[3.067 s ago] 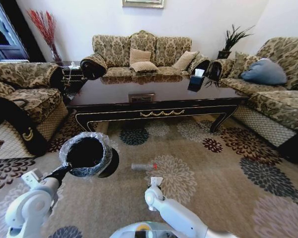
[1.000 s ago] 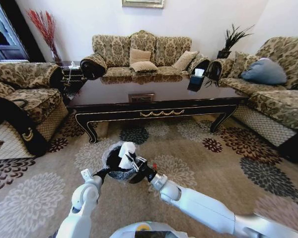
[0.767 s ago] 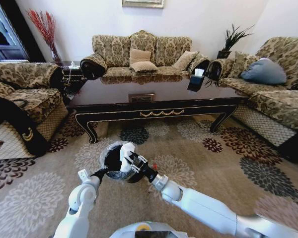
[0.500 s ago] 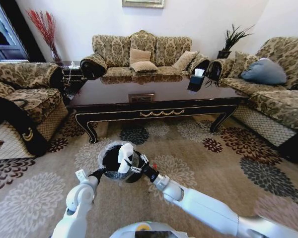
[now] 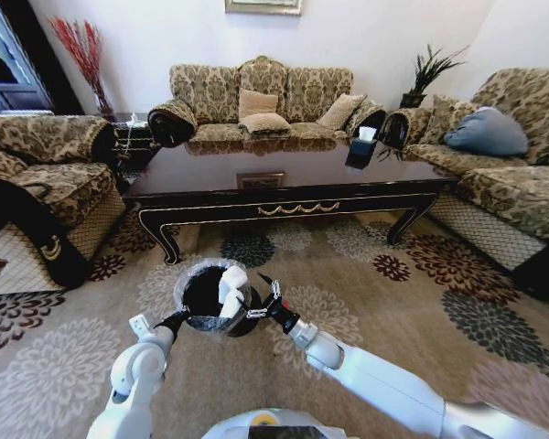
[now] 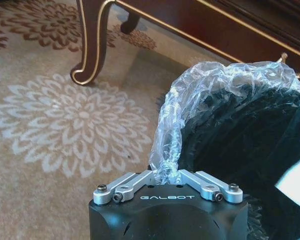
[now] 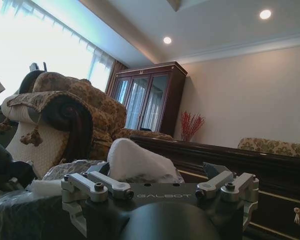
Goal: Move to the front of the table and pick up the trash from the floor, then place it into the trash bin.
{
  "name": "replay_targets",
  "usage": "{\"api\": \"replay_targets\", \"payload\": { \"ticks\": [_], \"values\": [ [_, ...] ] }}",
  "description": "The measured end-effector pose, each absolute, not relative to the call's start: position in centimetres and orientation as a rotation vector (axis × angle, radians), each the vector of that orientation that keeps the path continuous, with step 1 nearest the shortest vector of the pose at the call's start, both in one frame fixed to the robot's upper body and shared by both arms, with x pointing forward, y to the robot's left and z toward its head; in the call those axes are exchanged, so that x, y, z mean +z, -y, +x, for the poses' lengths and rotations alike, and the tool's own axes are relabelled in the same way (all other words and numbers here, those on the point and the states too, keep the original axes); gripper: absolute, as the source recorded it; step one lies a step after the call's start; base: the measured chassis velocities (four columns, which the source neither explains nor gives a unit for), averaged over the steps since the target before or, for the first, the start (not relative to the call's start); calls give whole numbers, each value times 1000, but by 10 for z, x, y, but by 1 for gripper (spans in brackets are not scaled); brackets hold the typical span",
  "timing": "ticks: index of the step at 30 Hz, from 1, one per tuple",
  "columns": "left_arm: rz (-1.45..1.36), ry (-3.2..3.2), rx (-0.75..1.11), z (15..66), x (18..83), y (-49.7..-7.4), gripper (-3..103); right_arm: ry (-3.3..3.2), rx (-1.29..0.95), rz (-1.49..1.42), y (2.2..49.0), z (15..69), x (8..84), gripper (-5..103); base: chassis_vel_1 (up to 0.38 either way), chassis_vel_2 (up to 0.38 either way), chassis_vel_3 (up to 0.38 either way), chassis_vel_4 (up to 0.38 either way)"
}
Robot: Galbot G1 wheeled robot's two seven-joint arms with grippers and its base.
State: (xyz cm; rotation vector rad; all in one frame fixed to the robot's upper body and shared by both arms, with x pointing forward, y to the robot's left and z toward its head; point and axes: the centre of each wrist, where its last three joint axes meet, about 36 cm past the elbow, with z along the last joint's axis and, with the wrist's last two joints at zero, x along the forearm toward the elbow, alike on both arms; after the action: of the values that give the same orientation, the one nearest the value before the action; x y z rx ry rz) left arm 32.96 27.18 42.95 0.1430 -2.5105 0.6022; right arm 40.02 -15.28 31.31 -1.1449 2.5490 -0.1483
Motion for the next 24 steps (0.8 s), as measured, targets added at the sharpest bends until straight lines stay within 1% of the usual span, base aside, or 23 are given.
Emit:
{"api": "replay_targets", "payload": {
  "ticks": [4, 8, 14, 24],
  "values": [
    [122, 2496, 601, 329, 426, -262, 2, -2555, -129, -1139, 148, 400, 313, 100, 0, 0, 0, 0],
    [110, 2481, 629, 331, 422, -257, 2, -2553, -64, -1136, 139, 397, 314, 100, 0, 0, 0, 0],
    [135, 2462, 618, 334, 412, -265, 2, -2557, -27, -1126, 138, 397, 314, 100, 0, 0, 0, 0],
    [175, 2461, 611, 338, 405, -279, 2, -2588, 98, -1019, 136, 421, 337, 100, 0, 0, 0, 0]
  ]
}}
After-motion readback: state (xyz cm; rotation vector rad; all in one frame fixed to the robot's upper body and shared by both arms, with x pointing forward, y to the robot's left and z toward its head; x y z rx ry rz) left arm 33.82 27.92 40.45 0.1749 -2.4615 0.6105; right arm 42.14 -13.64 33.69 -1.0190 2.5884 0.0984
